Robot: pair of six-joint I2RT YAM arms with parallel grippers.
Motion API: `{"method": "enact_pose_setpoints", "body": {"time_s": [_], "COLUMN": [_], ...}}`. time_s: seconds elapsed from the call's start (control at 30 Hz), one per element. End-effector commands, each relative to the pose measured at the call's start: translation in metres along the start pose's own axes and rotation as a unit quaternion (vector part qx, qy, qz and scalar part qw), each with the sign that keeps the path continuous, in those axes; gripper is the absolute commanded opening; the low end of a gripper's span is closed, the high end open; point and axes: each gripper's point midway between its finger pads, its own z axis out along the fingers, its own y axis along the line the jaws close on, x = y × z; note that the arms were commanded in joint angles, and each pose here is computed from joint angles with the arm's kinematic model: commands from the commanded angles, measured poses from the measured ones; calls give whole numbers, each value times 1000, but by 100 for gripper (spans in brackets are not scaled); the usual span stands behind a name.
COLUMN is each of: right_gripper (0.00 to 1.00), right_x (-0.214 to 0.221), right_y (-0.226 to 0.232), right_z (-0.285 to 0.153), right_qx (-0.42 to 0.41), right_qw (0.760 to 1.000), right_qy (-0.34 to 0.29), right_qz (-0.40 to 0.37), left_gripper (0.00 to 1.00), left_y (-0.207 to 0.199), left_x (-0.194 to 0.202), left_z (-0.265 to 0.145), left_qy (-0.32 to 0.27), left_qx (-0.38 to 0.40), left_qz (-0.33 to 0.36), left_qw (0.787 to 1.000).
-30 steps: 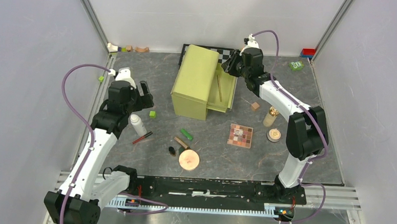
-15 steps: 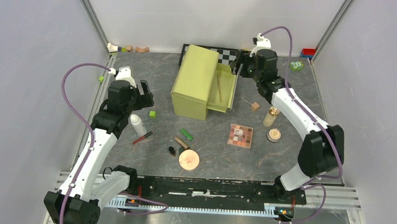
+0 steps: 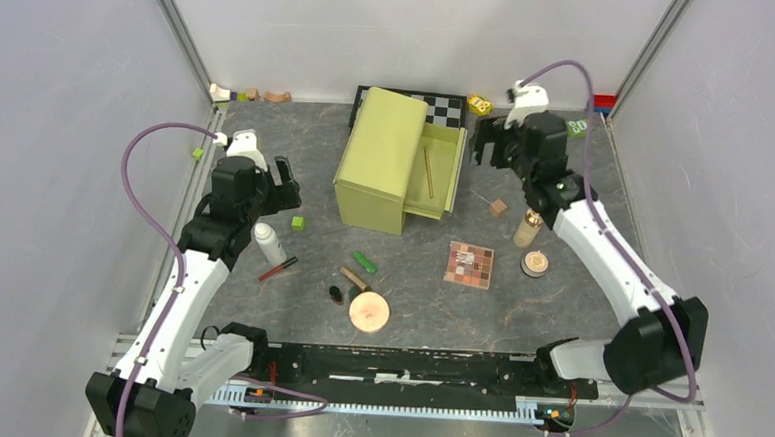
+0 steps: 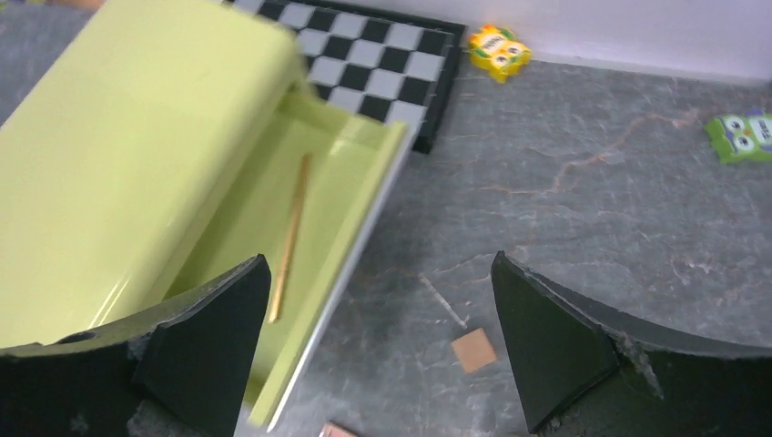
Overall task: Organize the makeup
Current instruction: Pick up the makeup tool from the corner of the board.
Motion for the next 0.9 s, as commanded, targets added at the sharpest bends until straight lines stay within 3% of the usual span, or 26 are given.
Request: {"method": "enact_pose_setpoints", "body": {"time_s": [0.0,0.17,0.2,0.33,0.43,0.67,0.87], "right_gripper": [98,98,91,81,80,70,66], "right_x": [-1,62,81,139,186,289,322], "right_y": [50,120,135,179,202,207,221], "right_z": [-44,-75,-84,-113,-128,-134,-136], "right_qx": [-21,-163,-186,-232,-246,-236,-262], "right_qw": [993,985,981,970,963,947,929], "right_qy": [-39,-5,11,60,107,218,261], "right_qz": [-110,-50,-52,-27,-32,-16,11], "left_gripper": [93,93,93,93,93,92,93], "left_y": [-2,-1,-1,-1,-2,0,0], "left_x": [-14,-13,-13,-12,-12,-12,-12], "left_z": [1,2,2,4,5,3,4], "left_qy": [-25,-24,-24,-22,-19,-21,-20], "left_qx": [4,2,2,0,2,-1,-3], "left_qz": [18,19,20,21,21,23,24], "left_qw": [1000,1000,999,1000,1000,1000,1000]}}
